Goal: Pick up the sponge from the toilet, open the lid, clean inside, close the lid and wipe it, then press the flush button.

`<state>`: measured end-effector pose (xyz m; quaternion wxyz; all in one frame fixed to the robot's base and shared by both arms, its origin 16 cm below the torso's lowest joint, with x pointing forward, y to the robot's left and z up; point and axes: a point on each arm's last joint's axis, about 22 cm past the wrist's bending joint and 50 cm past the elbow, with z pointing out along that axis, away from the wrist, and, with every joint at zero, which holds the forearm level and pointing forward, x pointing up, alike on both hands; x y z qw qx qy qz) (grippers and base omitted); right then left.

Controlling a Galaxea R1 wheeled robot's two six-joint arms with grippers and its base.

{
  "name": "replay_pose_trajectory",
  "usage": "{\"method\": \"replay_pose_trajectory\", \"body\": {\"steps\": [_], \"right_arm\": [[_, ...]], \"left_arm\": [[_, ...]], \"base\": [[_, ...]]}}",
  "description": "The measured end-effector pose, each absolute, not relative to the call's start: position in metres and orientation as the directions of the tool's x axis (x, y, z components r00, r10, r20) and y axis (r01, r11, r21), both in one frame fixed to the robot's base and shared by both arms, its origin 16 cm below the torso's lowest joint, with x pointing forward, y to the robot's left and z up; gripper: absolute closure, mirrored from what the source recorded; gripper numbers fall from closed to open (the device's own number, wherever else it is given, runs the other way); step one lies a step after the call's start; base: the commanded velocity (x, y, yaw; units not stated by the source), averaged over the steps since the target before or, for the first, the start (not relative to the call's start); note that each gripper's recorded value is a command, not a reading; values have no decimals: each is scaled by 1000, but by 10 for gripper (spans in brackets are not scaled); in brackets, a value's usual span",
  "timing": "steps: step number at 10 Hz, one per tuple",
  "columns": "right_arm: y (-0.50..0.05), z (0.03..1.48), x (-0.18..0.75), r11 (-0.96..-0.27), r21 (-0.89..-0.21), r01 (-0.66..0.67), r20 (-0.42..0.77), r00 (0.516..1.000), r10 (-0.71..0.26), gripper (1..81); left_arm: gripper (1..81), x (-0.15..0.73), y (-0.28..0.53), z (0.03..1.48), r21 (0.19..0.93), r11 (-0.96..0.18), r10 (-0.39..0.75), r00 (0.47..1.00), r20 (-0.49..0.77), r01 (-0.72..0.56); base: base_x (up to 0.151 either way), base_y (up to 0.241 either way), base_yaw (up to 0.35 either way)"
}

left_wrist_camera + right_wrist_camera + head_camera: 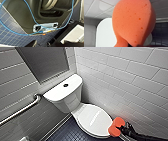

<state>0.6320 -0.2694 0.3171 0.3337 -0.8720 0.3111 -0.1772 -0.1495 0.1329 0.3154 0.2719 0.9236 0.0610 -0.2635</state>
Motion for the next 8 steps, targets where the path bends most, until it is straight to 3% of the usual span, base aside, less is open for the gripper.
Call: {"method": "replay_pose_trajectory", "body": {"steps": [2, 4, 6, 8], "right_arm": [[-279, 301, 568, -559, -676, -480, 51, 727, -685, 811], [-283, 303, 482, -571, -640, -515, -43, 765, -642, 811], [-318, 343, 481, -619, -664, -420, 36, 809, -587, 811], [-302, 376, 472, -642, -699, -314, 52, 873, -484, 811]], "left_arm": [[10, -149, 132, 315, 472, -844, -31, 854, -519, 256], [10, -143, 131, 312, 475, -843, -31, 858, -512, 253], [10, -128, 126, 306, 490, -836, -31, 869, -494, 248], [10, -125, 126, 304, 491, -835, -31, 871, -490, 246]], "base": [[0, 0, 0], [0, 0, 0], [0, 0, 0], [0, 0, 0]]}}
